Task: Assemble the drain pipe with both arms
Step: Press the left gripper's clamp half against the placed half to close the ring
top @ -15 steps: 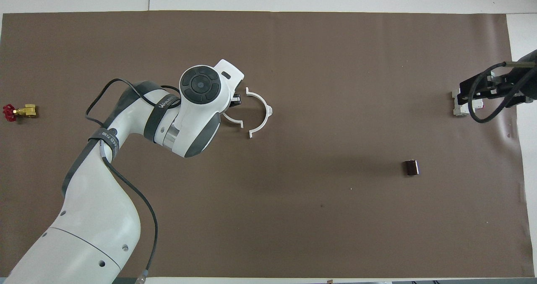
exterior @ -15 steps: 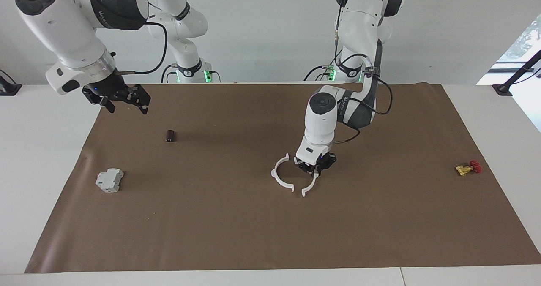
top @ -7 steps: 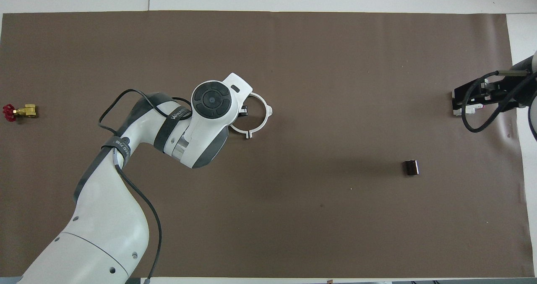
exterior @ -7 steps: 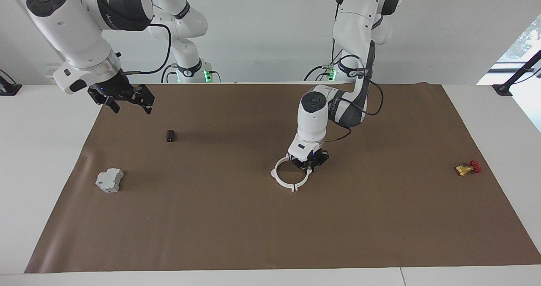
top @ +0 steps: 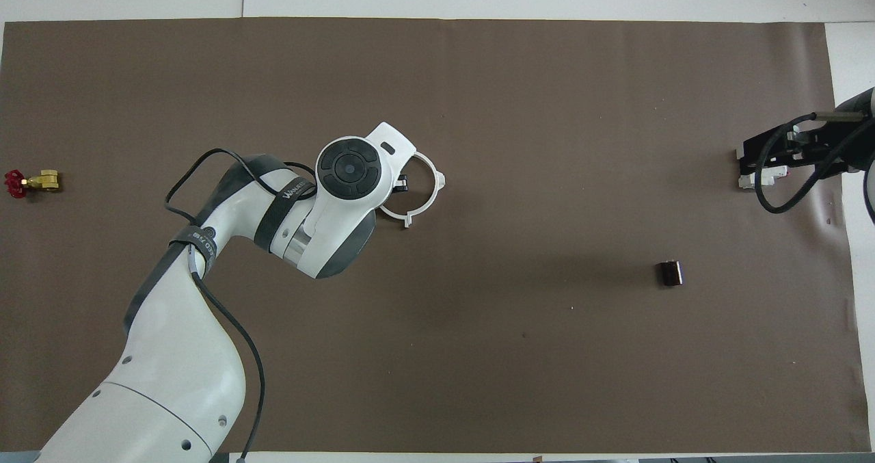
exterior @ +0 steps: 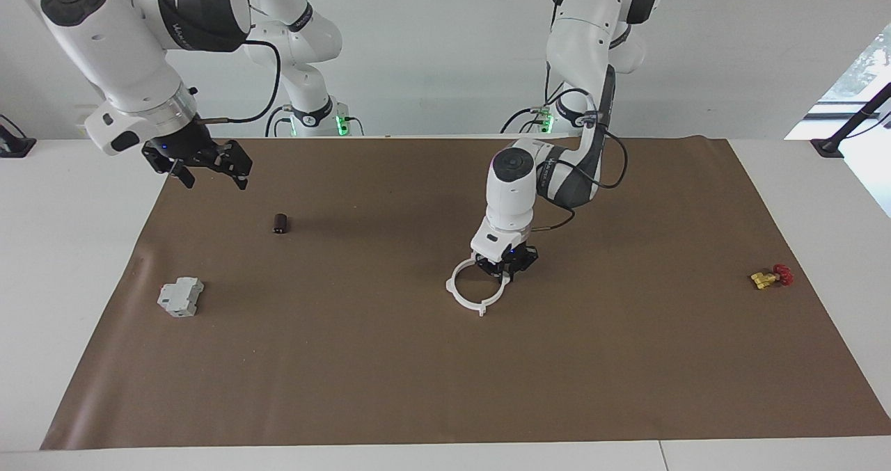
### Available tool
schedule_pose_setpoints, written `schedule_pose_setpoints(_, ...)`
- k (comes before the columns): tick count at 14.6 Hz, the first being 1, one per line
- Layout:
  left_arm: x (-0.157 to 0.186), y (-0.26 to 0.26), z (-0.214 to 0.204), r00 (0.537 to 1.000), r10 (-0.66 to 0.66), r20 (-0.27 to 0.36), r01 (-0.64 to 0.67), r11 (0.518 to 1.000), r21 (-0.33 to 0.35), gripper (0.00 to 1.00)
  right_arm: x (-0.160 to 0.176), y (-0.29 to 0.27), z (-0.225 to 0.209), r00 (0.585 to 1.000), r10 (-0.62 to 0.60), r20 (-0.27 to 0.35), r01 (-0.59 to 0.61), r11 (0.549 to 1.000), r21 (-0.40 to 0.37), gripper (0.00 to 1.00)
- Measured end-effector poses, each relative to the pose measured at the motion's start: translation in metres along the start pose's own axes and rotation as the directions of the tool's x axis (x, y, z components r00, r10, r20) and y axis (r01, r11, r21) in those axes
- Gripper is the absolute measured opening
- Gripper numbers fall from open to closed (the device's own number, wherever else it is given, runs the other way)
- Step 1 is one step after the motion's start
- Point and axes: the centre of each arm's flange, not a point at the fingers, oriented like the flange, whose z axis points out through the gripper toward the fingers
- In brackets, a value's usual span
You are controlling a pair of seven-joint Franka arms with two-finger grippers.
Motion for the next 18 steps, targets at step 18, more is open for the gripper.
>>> schedule_pose_setpoints(18, 0.0048, -0.0046, 0.0006, 1.0, -0.009, -0.026, 0.009, 1.0, -0.015, 0.21, 0.0016, 0.0019, -0.001, 1.0, 0.003, -0.014, -0.003, 1.0, 0.001, 1.0)
